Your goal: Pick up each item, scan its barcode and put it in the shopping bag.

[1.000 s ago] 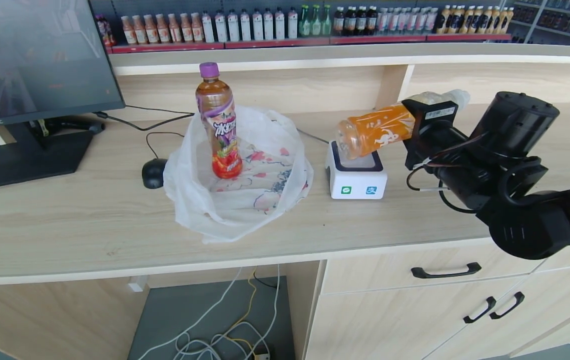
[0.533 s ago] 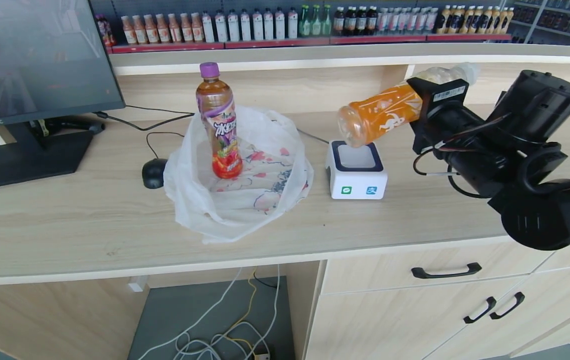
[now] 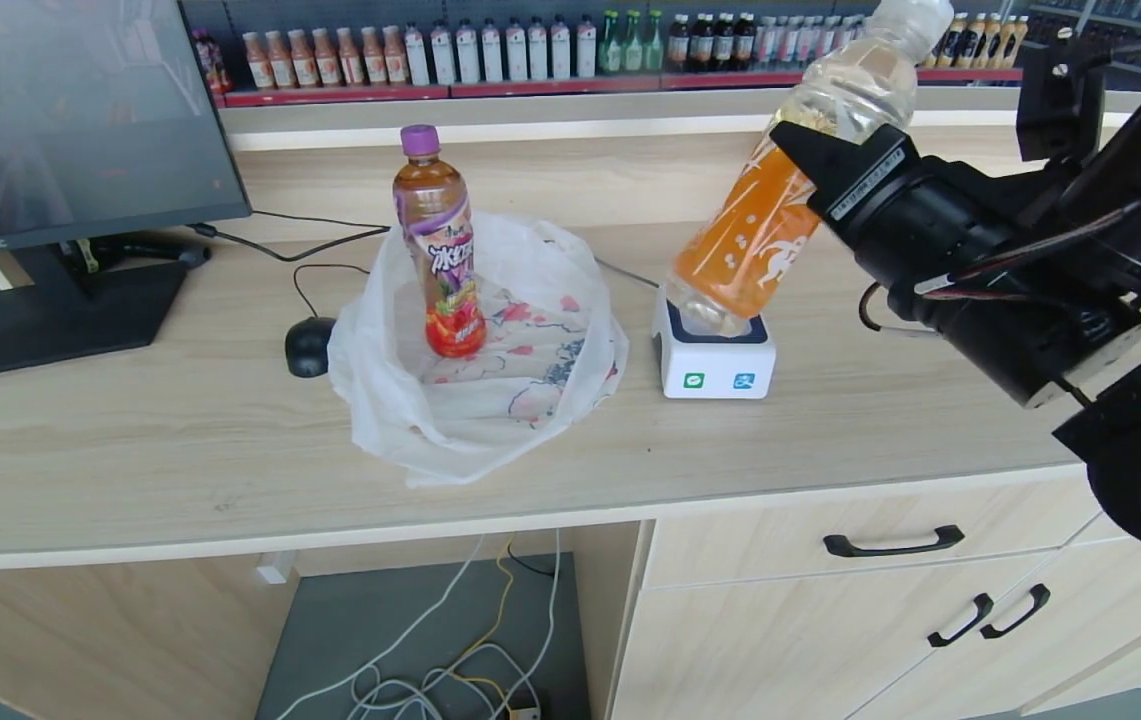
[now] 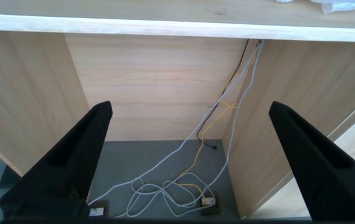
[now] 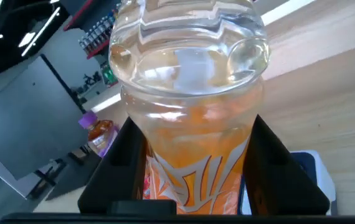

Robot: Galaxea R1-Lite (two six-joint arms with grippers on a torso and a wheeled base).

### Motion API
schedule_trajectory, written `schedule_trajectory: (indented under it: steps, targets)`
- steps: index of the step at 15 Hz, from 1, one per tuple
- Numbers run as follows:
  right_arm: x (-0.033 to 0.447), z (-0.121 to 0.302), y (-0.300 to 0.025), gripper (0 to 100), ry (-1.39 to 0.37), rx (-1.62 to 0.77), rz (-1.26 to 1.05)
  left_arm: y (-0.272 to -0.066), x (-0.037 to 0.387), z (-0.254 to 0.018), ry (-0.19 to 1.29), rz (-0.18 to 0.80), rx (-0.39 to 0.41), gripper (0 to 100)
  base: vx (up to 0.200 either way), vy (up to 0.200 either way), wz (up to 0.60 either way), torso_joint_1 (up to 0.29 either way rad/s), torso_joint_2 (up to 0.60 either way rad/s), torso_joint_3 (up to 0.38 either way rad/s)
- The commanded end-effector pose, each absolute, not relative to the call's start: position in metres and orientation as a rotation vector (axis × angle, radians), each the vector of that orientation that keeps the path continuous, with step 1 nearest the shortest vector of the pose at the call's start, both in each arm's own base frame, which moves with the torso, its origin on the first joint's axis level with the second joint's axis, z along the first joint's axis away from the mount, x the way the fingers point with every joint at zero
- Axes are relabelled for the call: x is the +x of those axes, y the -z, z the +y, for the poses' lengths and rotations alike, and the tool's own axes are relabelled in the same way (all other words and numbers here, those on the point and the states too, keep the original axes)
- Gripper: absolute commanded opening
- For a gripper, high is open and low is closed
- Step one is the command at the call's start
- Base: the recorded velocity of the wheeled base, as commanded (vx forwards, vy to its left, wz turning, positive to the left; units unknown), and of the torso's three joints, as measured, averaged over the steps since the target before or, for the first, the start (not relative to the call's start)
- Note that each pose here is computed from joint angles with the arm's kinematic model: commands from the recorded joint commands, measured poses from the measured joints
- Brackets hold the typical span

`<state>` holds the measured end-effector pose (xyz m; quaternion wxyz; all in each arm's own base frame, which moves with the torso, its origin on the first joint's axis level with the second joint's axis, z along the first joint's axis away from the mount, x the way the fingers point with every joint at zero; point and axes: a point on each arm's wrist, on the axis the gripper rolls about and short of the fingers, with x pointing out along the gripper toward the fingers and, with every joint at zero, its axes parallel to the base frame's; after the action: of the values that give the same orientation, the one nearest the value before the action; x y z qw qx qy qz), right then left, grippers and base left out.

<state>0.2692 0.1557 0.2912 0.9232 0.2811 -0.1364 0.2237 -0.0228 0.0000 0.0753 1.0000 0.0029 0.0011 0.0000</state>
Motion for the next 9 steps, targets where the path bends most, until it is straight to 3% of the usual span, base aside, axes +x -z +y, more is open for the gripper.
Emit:
schedule_trajectory:
  steps: [1,5,9]
  targets:
    - [0.250,0.159,-0.290,0,-0.481,0.471,-0.296,-0.075,-0.023,0.000,0.000,0.003,0.006,100,0.000,0.000,0.00,0.000,0.00,0.000]
    - [0.240,0.161,-0.284,0,-0.448,0.154,-0.365,-0.075,-0.023,0.000,0.000,0.003,0.006,100,0.000,0.000,0.00,0.000,0.00,0.000]
    - [0.245,0.165,-0.270,0,-0.459,0.041,-0.403,-0.075,-0.023,0.000,0.000,0.002,0.006,100,0.000,0.000,0.00,0.000,0.00,0.000]
